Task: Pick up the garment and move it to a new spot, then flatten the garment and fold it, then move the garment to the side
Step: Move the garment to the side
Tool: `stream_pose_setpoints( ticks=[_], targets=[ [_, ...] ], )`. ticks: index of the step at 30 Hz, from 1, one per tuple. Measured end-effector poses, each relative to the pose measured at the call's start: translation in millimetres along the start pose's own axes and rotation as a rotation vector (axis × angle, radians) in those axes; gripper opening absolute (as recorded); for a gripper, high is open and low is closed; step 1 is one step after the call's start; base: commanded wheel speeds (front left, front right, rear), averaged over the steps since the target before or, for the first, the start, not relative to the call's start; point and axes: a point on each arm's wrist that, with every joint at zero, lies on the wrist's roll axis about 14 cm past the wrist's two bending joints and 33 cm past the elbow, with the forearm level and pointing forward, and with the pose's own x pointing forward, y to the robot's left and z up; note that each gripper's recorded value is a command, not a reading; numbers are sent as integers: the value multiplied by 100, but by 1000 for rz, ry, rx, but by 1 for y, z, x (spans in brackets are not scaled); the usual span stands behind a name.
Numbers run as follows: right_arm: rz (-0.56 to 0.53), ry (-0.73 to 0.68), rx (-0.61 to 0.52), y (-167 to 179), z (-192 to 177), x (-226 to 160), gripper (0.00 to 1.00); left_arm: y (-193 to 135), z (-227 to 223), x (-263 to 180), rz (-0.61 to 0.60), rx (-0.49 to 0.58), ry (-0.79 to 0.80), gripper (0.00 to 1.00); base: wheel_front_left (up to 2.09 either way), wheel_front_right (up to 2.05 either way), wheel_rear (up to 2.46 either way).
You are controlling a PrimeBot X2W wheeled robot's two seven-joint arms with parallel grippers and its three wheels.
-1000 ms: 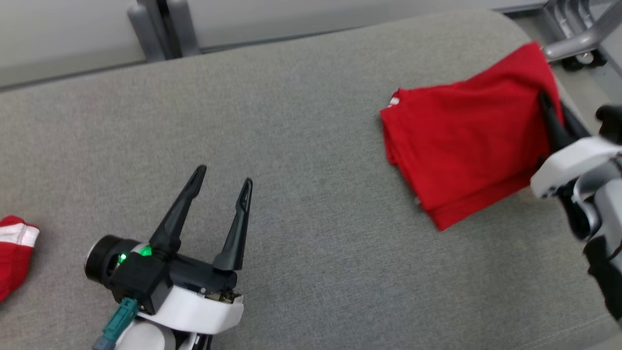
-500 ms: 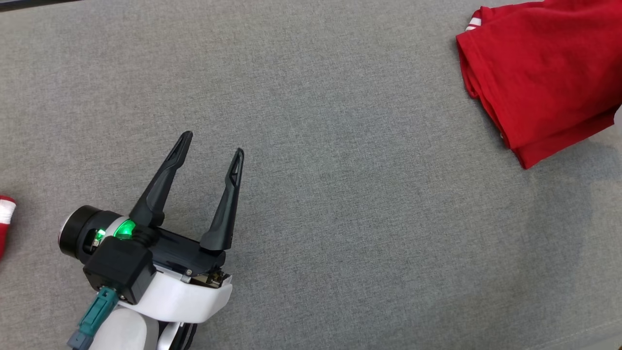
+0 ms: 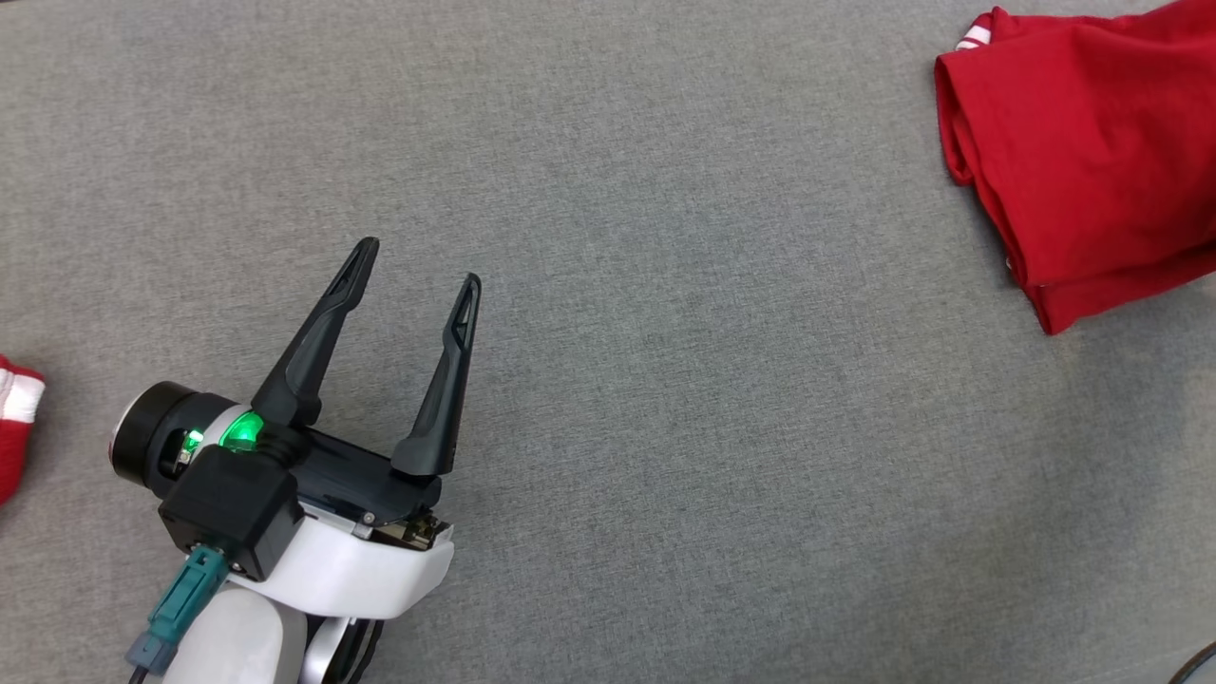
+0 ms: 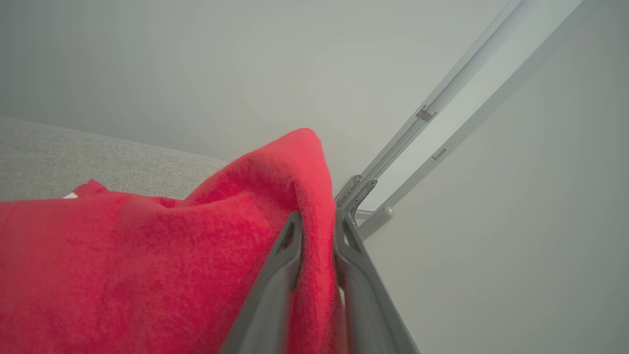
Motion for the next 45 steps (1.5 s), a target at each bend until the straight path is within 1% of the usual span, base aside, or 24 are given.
stream_pose_setpoints(
  ticks=[2, 3, 6, 10, 13, 17, 20, 26, 29, 35, 36, 37, 40, 42, 45],
  targets=[
    [-15, -13, -17, -1, 5, 0, 100, 1, 2, -2, 6, 3, 0, 100, 0, 0, 0],
    [-12, -21, -27, 3, 8, -1, 100, 2, 2, -3, 9, 5, 1, 100, 0, 0, 0],
    [13, -46, -10, 22, 19, -3, 100, 5, 5, -7, 27, 10, 3, 100, 0, 0, 0],
    [72, -106, 41, 53, 43, -9, 100, 11, 9, -15, 72, 10, 9, 100, 0, 0, 0],
    [133, -154, 132, 78, 62, -17, 100, 15, 12, -25, 109, 14, 13, 100, 0, 0, 0],
    [239, -192, 234, 114, 75, -40, 100, 19, 19, -38, 167, 9, 17, 100, 0, 0, 0],
    [331, -239, 294, 142, 92, -62, 100, 32, 16, -55, 256, 6, 57, 100, 0, 0, 0],
    [453, -337, 397, 172, 118, -113, 100, 41, 36, -81, 347, -12, -2, 100, 0, 0, 0],
    [486, -368, 440, 176, 123, -139, 100, 44, 44, -97, 385, 10, -26, 100, 0, 0, 0],
    [513, -421, 470, 171, 123, -187, 100, 49, 55, -134, 467, 32, -65, 100, 0, 0, 0],
    [513, -421, 470, 171, 123, -187, 100, 49, 55, -134, 467, 32, -65, 100, 0, 0, 0],
    [504, -431, 480, 165, 120, -200, 100, 53, 58, -146, 505, 34, -80, 100, 0, 0, 0],
    [490, -438, 535, 155, 117, -212, 100, 56, 59, -159, 538, 22, -90, 100, 0, 0, 0],
    [507, -430, 544, 158, 111, -225, 100, 55, 50, -167, 532, 2, -70, 100, 0, 0, 0],
    [516, -422, 541, 159, 105, -234, 100, 62, 52, -175, 550, 9, -73, 100, 0, 0, 0]
  ],
)
